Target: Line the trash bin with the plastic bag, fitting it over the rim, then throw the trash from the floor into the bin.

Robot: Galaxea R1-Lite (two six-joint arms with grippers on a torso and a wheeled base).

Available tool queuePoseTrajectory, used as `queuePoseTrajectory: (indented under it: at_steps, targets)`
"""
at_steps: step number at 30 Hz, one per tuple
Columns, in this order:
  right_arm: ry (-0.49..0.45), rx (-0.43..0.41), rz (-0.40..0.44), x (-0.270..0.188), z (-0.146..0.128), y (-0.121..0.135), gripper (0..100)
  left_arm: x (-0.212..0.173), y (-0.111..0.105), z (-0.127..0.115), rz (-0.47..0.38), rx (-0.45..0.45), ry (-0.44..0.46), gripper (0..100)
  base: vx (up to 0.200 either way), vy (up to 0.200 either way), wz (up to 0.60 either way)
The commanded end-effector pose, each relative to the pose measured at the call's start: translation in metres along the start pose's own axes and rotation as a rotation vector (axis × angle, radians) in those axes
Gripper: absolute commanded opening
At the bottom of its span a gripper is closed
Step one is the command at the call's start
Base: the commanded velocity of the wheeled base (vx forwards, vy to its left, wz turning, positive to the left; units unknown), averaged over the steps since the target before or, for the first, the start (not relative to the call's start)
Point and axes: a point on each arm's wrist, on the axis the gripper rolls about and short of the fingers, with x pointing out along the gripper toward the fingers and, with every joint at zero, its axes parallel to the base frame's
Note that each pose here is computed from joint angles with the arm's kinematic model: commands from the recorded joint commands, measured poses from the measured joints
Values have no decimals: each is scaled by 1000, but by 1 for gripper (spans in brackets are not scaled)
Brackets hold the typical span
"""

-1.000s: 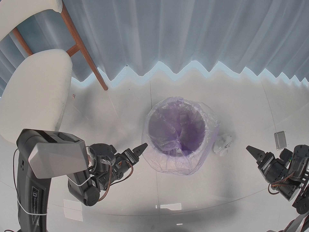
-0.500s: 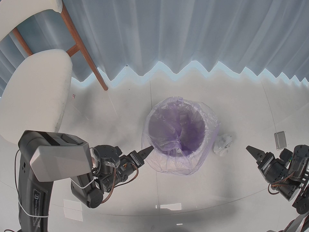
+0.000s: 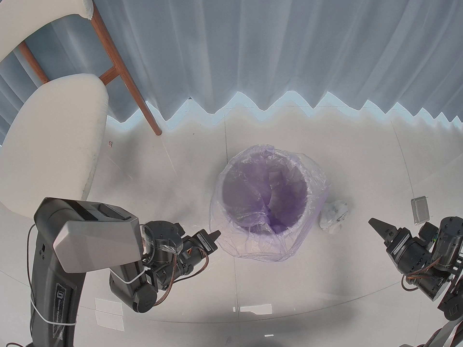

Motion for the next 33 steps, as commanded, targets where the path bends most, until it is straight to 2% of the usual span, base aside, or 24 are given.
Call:
queuePoseTrajectory:
  at_steps: [1, 7, 12, 18, 22, 26, 30, 33]
  targets:
    - [13, -4, -15, -2, -3, -4, 100, 2, 12, 1, 33, -4, -6, 0, 0, 0, 0]
    - [28, -6, -22, -3, -4, -4, 100, 10, 45, -13, 128, -6, 5, 0, 0, 0, 0]
    - [29, -5, -25, -3, -4, -4, 100, 25, 45, -4, 97, 14, -37, 0, 0, 0, 0]
    - [30, -7, -24, -4, -4, -4, 100, 40, 60, 3, 187, 149, -40, 0, 0, 0, 0]
    - [32, -7, -27, -3, -5, -4, 100, 55, 62, 6, 213, 214, -57, 0, 0, 0, 0]
    - [46, -13, -38, -3, -6, -6, 100, 67, 69, 4, 276, 266, -29, 0, 0, 0, 0]
    - [73, -25, -69, -4, -9, -9, 100, 79, 67, 4, 286, 289, -72, 0, 0, 0, 0]
    - [91, -34, -83, -2, -11, -11, 100, 78, 54, 5, 249, 283, -92, 0, 0, 0, 0]
